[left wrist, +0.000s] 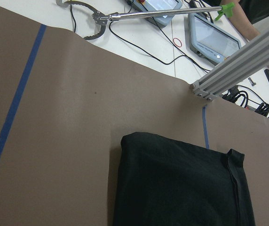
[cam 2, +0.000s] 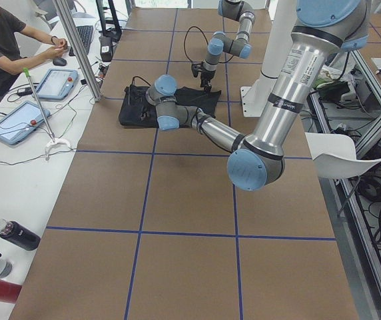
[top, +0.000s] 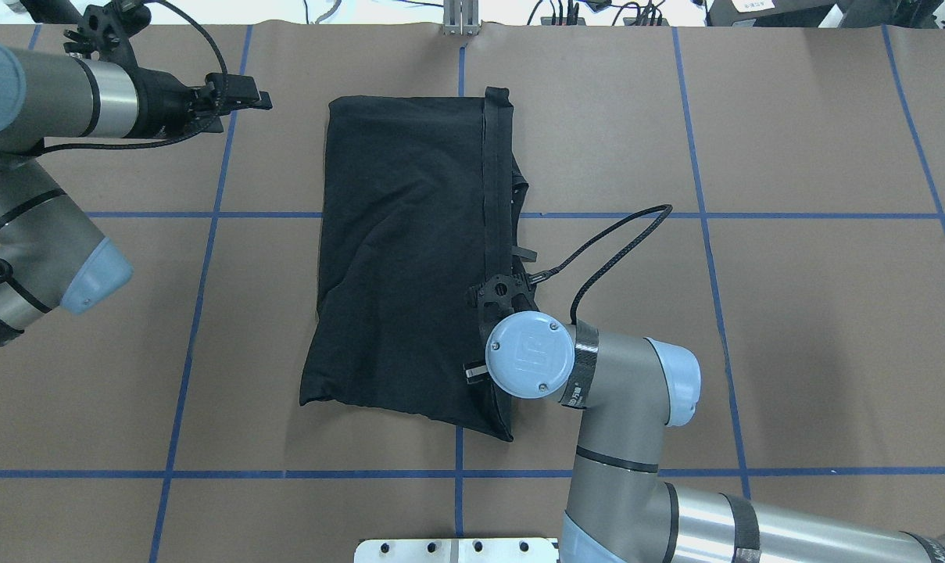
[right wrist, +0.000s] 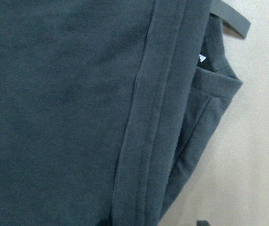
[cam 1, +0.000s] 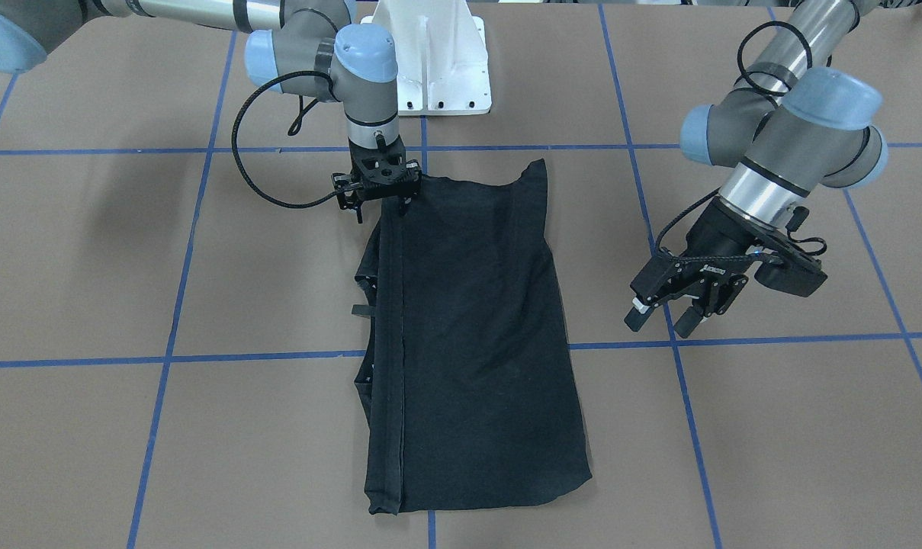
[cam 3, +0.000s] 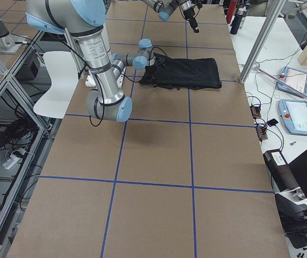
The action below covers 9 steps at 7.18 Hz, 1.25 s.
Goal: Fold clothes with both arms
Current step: 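Press and push the shirt's side edge with the right gripper to straighten it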
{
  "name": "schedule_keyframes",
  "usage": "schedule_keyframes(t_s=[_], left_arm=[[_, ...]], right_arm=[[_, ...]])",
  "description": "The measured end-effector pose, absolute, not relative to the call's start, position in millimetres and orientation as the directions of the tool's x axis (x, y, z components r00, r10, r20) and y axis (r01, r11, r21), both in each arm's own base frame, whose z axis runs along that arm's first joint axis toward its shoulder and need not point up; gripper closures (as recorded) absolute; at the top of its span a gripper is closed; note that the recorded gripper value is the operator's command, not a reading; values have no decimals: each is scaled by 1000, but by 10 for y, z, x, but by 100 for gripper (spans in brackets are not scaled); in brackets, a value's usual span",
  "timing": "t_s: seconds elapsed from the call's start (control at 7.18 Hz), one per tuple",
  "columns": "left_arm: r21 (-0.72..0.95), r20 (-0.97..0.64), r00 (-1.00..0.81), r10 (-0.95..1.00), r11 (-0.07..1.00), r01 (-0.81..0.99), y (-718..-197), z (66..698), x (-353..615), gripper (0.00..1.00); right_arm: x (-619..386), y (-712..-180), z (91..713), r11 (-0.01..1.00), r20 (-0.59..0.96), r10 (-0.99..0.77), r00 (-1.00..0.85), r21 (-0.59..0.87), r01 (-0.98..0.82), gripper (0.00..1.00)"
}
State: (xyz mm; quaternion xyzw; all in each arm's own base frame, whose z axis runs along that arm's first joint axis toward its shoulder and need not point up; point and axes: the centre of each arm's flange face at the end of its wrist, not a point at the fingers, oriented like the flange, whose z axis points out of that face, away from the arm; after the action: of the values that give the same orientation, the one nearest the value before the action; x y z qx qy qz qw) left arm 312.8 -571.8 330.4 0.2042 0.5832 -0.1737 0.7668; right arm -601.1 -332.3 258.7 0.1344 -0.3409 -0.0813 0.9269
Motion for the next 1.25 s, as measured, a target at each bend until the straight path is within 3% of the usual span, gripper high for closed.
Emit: schedule_keyframes(t_s=[0.56,0.84,0.98,1.11,1.25], left_arm=[[112,-966,257,-24,857,503,-5716,3272,3141,0],[114,-967,254,-20,857,503,-5723,3228,3152,0],[115,-967,252,-18,857,503,-5724,3212,3158,0],[115,-968,251,-17,857,503,-5725,3202,3162,0],[115,-968,251,-17,857,503,-5725,3197,3165,0]], right_arm=[[-5590,-3507,2785,940,562,-284,777,325,108,91],[-5462,-3597,2947,932,532,-302,791,339,127,86],[-5402,-3640,3024,929,521,-309,796,345,135,70],[-5343,-3683,3032,923,517,-322,793,356,143,45],[-5294,-3721,3008,918,516,-334,789,369,148,31]])
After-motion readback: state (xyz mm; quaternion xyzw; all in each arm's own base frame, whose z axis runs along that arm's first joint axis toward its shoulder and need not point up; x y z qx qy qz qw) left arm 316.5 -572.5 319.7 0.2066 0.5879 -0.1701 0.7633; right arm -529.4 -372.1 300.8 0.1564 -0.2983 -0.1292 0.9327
